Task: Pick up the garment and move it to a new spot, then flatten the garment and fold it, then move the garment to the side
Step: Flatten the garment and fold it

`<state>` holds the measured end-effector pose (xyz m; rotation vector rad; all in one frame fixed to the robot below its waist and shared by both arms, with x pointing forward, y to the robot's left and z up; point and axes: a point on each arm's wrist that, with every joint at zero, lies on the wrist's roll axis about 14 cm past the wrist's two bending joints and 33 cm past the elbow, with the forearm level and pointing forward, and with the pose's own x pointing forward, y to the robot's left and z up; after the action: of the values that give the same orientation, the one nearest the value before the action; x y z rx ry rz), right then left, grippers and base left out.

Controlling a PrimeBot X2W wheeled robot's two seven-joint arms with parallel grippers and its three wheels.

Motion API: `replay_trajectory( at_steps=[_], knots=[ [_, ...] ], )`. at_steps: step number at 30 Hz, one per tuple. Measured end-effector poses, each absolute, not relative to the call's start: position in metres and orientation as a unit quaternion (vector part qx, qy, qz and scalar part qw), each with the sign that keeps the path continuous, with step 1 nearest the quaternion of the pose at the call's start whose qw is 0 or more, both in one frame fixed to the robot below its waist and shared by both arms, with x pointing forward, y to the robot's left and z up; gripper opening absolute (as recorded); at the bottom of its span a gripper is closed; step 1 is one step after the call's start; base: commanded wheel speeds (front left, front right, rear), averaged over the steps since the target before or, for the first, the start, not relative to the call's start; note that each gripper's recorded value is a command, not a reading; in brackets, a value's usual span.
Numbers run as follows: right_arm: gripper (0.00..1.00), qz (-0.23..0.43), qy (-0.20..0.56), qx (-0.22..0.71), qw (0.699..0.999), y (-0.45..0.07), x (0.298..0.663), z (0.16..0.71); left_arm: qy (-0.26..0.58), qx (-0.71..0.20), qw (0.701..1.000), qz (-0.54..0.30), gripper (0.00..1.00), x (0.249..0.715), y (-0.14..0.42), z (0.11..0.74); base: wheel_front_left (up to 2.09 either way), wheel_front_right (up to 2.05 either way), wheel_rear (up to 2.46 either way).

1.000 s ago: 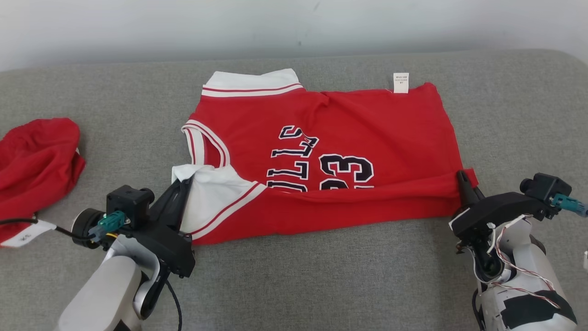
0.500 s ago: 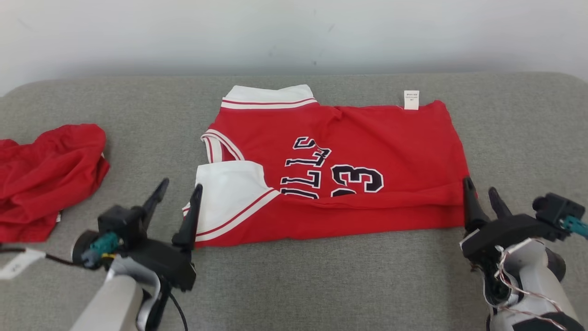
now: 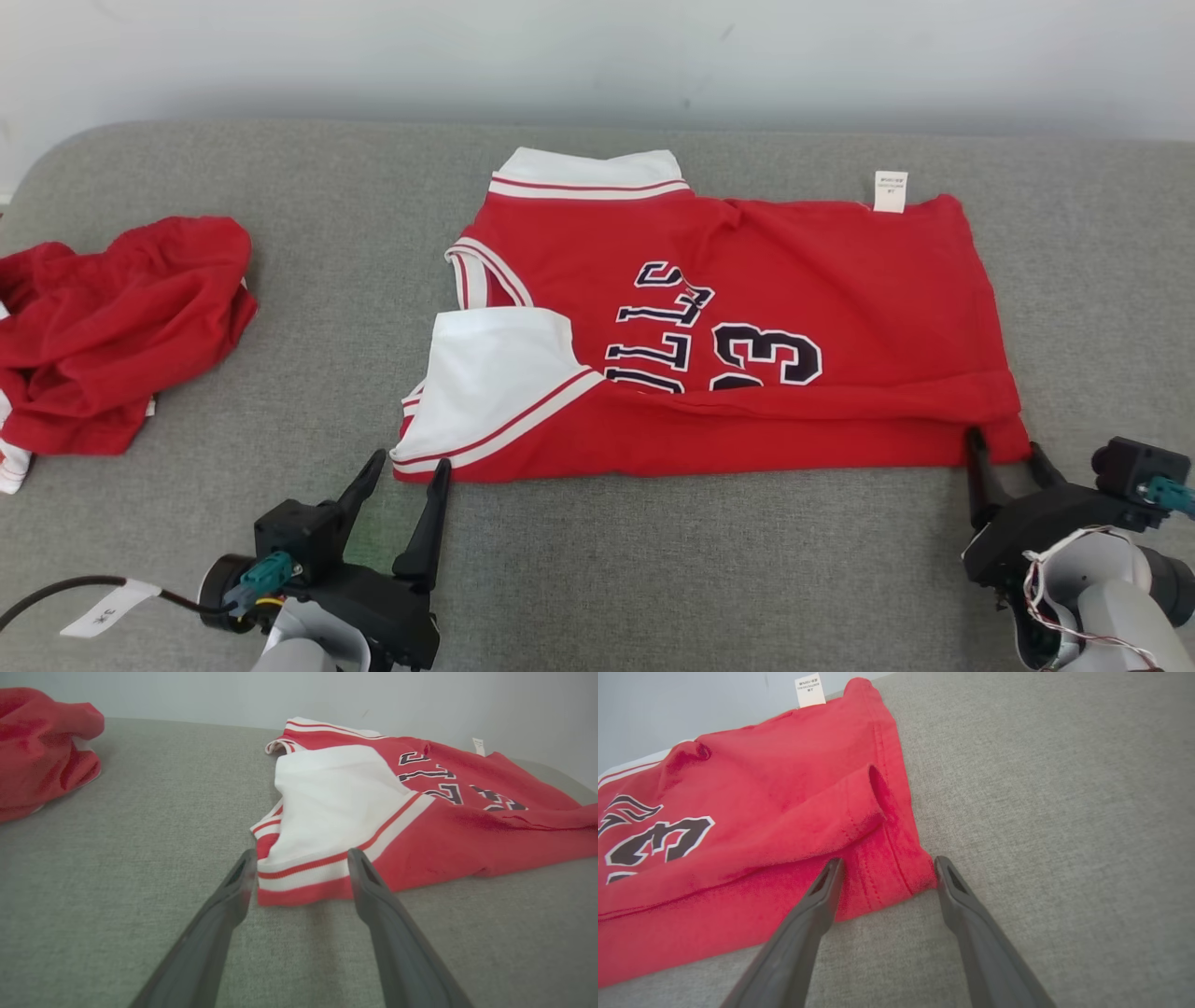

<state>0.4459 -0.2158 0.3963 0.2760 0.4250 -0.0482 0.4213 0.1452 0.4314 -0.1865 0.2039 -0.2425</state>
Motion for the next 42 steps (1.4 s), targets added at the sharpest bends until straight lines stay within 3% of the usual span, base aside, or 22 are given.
replay_trajectory(
  at_steps=[11, 12, 13, 14, 16, 31, 42],
  knots=[
    [1.00, -0.014, 0.238, 0.105, 0.966, -0.209, 0.453, 0.380, 0.154, -0.098, 0.978, -0.097, 1.00, 0.425, 0.151, 0.398, 0.00, 0.00, 0.00],
    [0.76, -0.014, 0.237, 0.106, 0.966, -0.209, 0.454, 0.380, 0.159, -0.098, 0.978, -0.096, 1.00, 0.425, 0.151, 0.396, 0.00, 0.00, 0.00],
    [0.40, -0.015, 0.237, 0.106, 0.966, -0.208, 0.454, 0.380, 0.161, -0.102, 0.977, -0.095, 1.00, 0.426, 0.149, 0.395, 0.00, 0.00, 0.00],
    [0.00, -0.014, 0.235, 0.107, 0.966, -0.207, 0.455, 0.380, 0.161, -0.106, 0.976, -0.096, 0.42, 0.428, 0.147, 0.395, 0.00, 0.00, 0.00],
    [0.00, -0.014, 0.232, 0.111, 0.966, -0.206, 0.455, 0.382, 0.161, -0.108, 0.976, -0.100, 0.00, 0.429, 0.143, 0.396, 0.00, 0.00, 0.00],
    [0.00, -0.018, 0.200, 0.159, 0.967, -0.204, 0.405, 0.393, 0.150, -0.116, 0.976, -0.104, 0.00, 0.378, 0.149, 0.406, 0.00, 0.00, 0.00],
    [0.00, -0.024, 0.233, 0.177, 0.956, -0.215, 0.334, 0.386, 0.162, -0.147, 0.973, -0.075, 0.00, 0.316, 0.158, 0.397, 0.00, 0.00, 0.00]
  ],
)
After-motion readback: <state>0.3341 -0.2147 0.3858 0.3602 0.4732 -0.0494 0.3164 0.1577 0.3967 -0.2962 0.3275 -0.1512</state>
